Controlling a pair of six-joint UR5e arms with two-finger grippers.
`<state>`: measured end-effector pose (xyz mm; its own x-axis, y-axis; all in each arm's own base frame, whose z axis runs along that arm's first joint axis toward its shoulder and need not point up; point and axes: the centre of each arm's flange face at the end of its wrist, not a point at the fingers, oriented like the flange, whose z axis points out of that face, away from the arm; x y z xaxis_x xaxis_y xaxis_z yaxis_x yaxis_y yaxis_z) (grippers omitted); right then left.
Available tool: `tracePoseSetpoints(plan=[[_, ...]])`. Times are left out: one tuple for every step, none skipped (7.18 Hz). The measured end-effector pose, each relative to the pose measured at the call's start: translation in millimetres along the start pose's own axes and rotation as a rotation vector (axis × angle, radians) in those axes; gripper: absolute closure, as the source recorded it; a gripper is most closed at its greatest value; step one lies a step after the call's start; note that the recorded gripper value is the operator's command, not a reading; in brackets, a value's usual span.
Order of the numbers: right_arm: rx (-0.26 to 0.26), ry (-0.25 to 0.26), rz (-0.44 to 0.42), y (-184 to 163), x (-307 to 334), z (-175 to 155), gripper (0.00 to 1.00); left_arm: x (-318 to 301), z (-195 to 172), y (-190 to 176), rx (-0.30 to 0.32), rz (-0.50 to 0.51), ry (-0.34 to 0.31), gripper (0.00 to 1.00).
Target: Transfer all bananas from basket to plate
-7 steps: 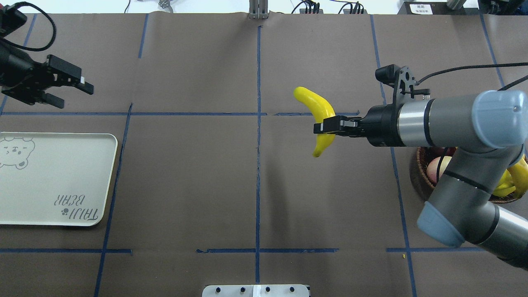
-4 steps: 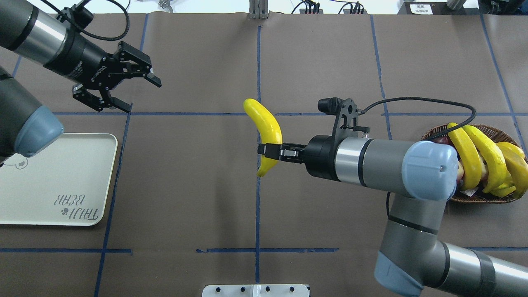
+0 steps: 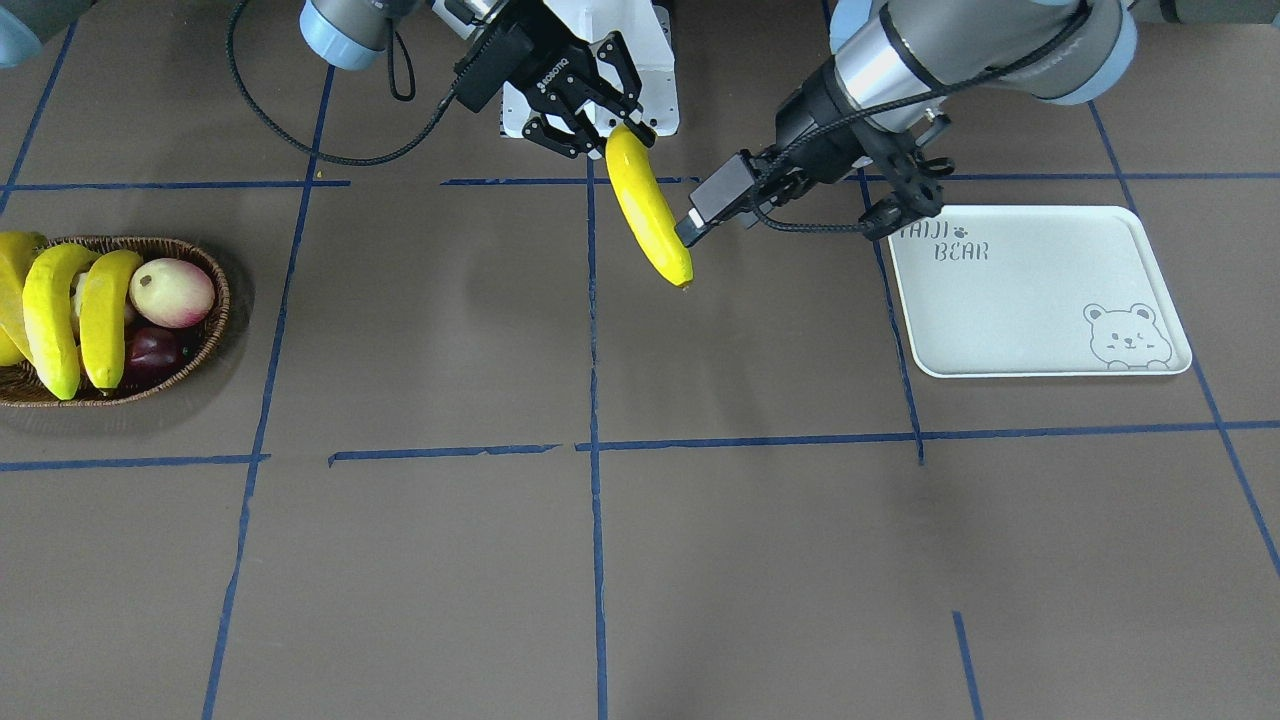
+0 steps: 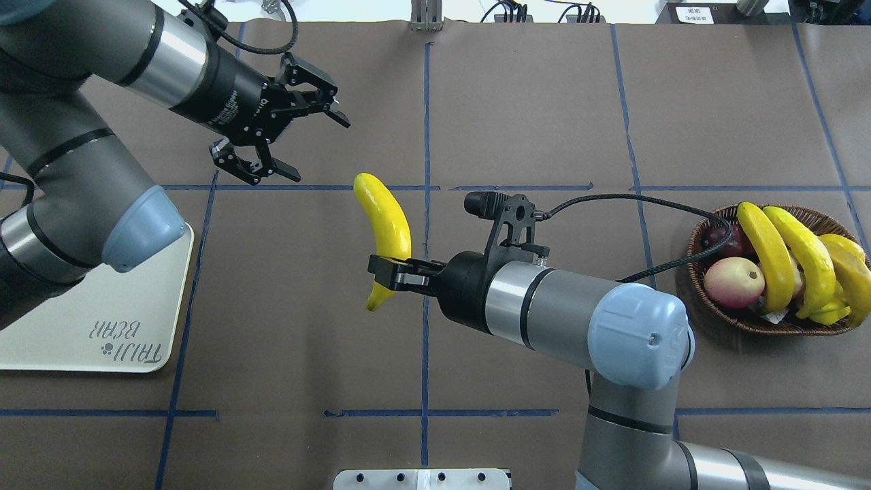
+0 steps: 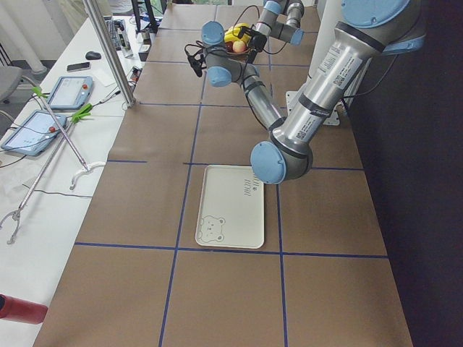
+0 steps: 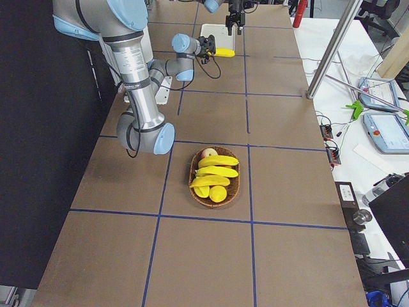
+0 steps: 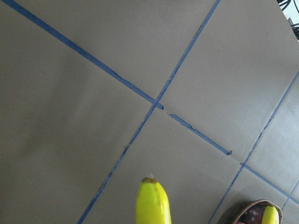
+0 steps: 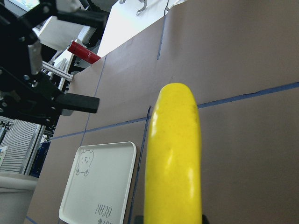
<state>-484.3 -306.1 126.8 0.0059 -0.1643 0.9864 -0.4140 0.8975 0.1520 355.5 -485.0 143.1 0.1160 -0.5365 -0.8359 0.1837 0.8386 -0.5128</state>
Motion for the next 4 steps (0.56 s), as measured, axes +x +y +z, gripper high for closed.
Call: tracePoseSetpoints(plan=[[0.001, 0.001, 0.001, 0.0, -5.2, 1.3, 1.0, -3.4, 14.2, 10.5, -0.005, -0.009, -0.004, 0.01], [0.001, 0.0, 0.001, -0.2, -7.5, 1.6, 1.0, -8.9, 23.7, 15.4, -0.011, -0.017, -0.015, 0.01], [0.001, -0.001, 0.001, -0.2, -8.4, 1.6, 1.0, -14.8, 32.1, 19.8, -0.02, -0.027, -0.028, 0.01], [0.002, -0.001, 0.001, -0.2, -8.6, 1.6, 0.98, -17.9, 38.9, 25.5, -0.027, -0.041, -0.035, 0.05]])
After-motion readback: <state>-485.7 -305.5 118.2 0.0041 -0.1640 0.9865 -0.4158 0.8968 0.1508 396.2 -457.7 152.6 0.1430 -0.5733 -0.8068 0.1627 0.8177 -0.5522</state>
